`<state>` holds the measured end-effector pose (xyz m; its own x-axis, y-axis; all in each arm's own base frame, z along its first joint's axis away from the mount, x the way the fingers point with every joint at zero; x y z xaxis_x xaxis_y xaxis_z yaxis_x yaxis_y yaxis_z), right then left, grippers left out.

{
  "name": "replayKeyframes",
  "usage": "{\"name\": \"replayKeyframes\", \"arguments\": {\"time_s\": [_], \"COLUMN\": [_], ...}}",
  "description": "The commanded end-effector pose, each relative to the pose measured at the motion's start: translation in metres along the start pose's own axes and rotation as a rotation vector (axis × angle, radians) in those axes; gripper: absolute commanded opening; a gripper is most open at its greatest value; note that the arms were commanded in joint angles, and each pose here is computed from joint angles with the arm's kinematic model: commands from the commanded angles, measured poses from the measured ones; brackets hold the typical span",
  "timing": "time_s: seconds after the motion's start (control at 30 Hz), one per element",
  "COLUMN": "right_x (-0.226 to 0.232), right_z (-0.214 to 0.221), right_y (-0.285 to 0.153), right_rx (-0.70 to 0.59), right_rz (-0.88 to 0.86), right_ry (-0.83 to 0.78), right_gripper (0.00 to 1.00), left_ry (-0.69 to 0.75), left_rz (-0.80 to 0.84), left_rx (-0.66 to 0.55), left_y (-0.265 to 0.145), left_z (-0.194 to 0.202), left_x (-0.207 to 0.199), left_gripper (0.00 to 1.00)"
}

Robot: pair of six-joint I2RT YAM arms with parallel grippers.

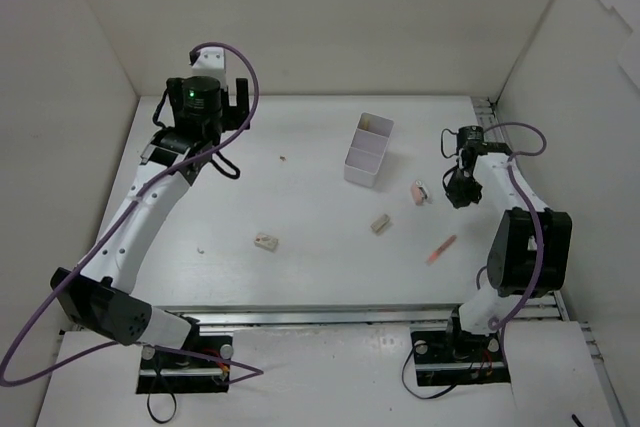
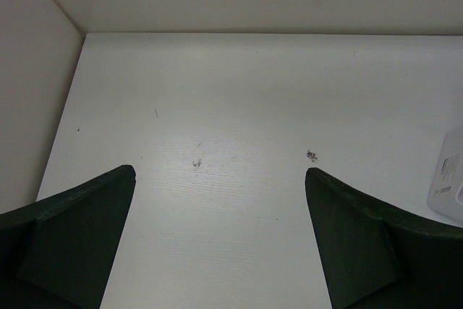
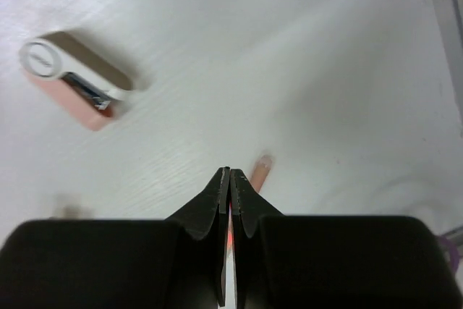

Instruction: Sort the stationery into containers

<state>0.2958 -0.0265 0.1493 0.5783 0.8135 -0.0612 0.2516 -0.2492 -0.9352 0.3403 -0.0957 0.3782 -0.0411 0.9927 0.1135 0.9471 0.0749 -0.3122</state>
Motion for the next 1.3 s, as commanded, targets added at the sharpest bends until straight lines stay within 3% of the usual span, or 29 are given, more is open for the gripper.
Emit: {"name": "replayKeyframes", "arguments": {"time_s": [0.0, 0.13, 0.2, 0.23, 0.33, 0.43, 0.57, 0.73, 0.93, 1.27], "right_x": [0.013, 0.008, 0.001, -0.002, 0.010, 0.028, 0.053, 0.089, 0.109, 0.090], "right_z": [-0.015, -0.010, -0.002, -0.001, 0.002, 0.007, 0.007, 0.008, 0.023, 0.053], "right_y": [-0.023, -0.021, -0.012, -0.009, -0.003, 0.002, 0.009, 0.006, 0.007, 0.023], "right_rx": [-0.077, -0.076, -0.025, -0.005, 0.008, -0.008, -0.046, -0.216, -0.207, -0.159], "right_rz": [-0.109, -0.076, -0.084, -0.095, -0.091, -0.140, -0.297, -0.331, -0.337, -0.237], "right_ry": [-0.028, 0.021, 0.071, 0.091, 0.094, 0.141, 0.351, 0.459, 0.488, 0.484], "right_gripper": [0.00, 0.01, 0.13, 0.27, 0.47, 0.56, 0.66, 0.70, 0.70, 0.68], "left_ry": [-0.077, -0.081, -0.078, -0.074, -0.068, -0.070, -0.070, -0.054, -0.039, -0.087], "left_rz": [0.034, 0.077, 0.080, 0.084, 0.119, 0.207, 0.233, 0.286, 0.264, 0.324], "left_rx": [-0.107, -0.097, -0.084, -0.075, -0.054, -0.030, 0.007, -0.019, -0.030, -0.029], "left_y": [-0.012, -0.009, -0.007, -0.006, -0.002, 0.006, 0.014, 0.010, 0.004, 0.006], "left_z": [-0.023, -0.015, -0.011, -0.007, -0.001, 0.006, 0.014, 0.019, 0.022, 0.034], "left_x": [-0.001, -0.007, -0.008, -0.009, -0.014, -0.020, -0.027, -0.029, -0.018, -0.012], "left_gripper": [1.00, 1.00, 1.00, 1.00, 1.00, 1.00, 1.00, 1.00, 1.00, 1.00]}}
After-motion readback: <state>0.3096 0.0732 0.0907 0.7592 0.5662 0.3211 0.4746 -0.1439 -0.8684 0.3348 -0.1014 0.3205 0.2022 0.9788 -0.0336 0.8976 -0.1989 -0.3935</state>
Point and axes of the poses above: each gripper's point midway between its finger pads, its own y axis out along the fingers, its own x axis along the line the jaws close on, z = x × y, the point moved 8 cm from there along -y, back along the fingers, and after that the axes turned 3 degrees about y, right-handed, at the moved point
